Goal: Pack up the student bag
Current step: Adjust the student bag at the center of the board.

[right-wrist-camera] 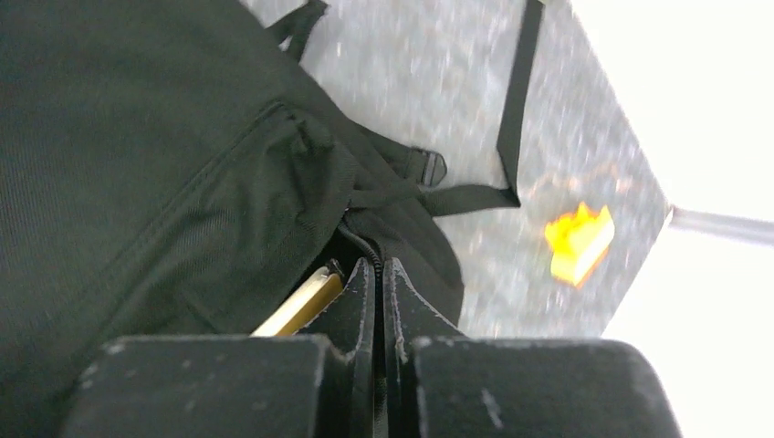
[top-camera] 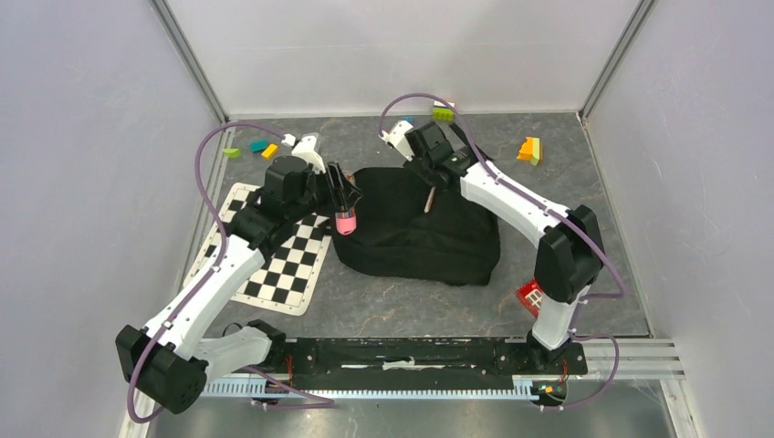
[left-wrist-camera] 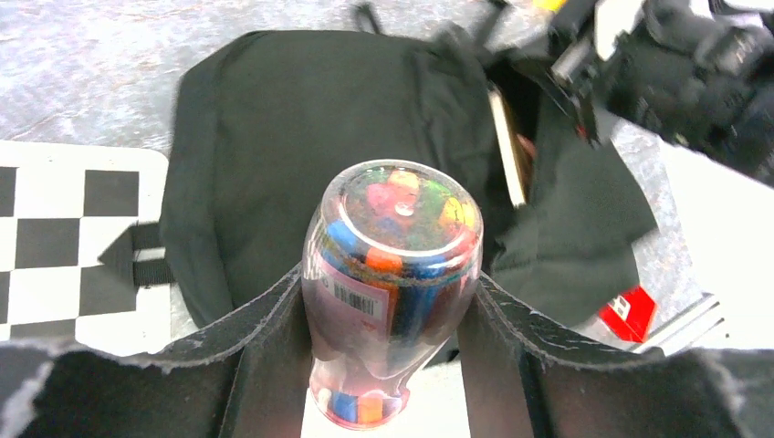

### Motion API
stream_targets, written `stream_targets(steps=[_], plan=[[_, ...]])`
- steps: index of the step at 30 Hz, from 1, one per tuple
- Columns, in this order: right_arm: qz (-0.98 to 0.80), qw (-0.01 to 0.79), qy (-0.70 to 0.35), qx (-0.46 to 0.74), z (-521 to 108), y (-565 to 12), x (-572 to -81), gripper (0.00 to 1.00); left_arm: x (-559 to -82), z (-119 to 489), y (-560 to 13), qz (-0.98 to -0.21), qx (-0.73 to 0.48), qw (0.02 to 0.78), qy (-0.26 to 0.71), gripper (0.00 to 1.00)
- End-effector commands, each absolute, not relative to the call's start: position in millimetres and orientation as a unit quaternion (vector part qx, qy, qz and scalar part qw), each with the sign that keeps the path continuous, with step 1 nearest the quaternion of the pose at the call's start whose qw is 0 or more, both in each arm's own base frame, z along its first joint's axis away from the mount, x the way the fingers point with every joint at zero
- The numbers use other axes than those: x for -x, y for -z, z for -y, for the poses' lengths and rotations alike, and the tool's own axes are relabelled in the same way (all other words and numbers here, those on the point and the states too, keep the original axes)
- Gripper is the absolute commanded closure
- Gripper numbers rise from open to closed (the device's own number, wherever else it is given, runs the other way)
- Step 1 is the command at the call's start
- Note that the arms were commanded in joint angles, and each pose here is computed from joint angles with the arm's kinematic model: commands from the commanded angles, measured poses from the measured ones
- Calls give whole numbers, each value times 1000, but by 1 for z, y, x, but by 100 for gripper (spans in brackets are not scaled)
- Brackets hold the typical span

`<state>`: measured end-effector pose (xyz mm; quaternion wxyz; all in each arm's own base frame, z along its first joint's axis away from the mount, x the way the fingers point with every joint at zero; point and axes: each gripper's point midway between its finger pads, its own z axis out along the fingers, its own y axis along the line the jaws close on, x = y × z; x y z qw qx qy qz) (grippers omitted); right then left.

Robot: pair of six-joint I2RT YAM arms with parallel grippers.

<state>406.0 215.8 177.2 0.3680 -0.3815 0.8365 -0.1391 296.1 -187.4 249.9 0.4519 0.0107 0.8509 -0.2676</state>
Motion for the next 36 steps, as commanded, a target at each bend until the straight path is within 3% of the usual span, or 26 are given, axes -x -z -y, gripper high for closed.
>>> stream_targets(steps=[1, 5, 6, 9, 10, 12, 14, 23, 29, 32, 33, 36], plan=[[-713, 554, 71, 424, -279, -246, -490, 100, -303, 207, -271, -814, -33, 480, 326, 84], [-705, 580, 7, 409, -303, -257, -513, 100, -307, 212, -274, -808, -18, 480, 341, 84], [-706, 579, -5, 408, -304, -257, -510, 90, -308, 211, -274, -809, -12, 480, 338, 84], [-720, 573, 12, 392, -287, -256, -500, 40, -310, 207, -273, -814, 1, 478, 330, 84], [-723, 569, 17, 391, -281, -254, -495, 29, -310, 207, -273, -815, 2, 477, 329, 84], [-734, 557, 28, 387, -268, -249, -483, 13, -312, 207, -270, -818, 6, 474, 326, 84], [-751, 537, 42, 383, -253, -239, -471, 6, -315, 210, -264, -825, 3, 464, 323, 84], [-786, 449, 58, 421, -230, -189, -438, 3, -333, 226, -258, -830, 6, 445, 337, 85], [-795, 420, 75, 432, -230, -163, -447, 2, -335, 228, -256, -832, 6, 442, 337, 85], [-807, 411, 139, 400, -211, -157, -460, 2, -335, 226, -255, -832, 7, 442, 335, 85], [-810, 409, 171, 383, -199, -159, -465, 6, -334, 225, -255, -833, 7, 442, 333, 85], [-805, 405, 244, 359, -172, -167, -467, 36, -335, 224, -254, -834, 8, 442, 330, 85]])
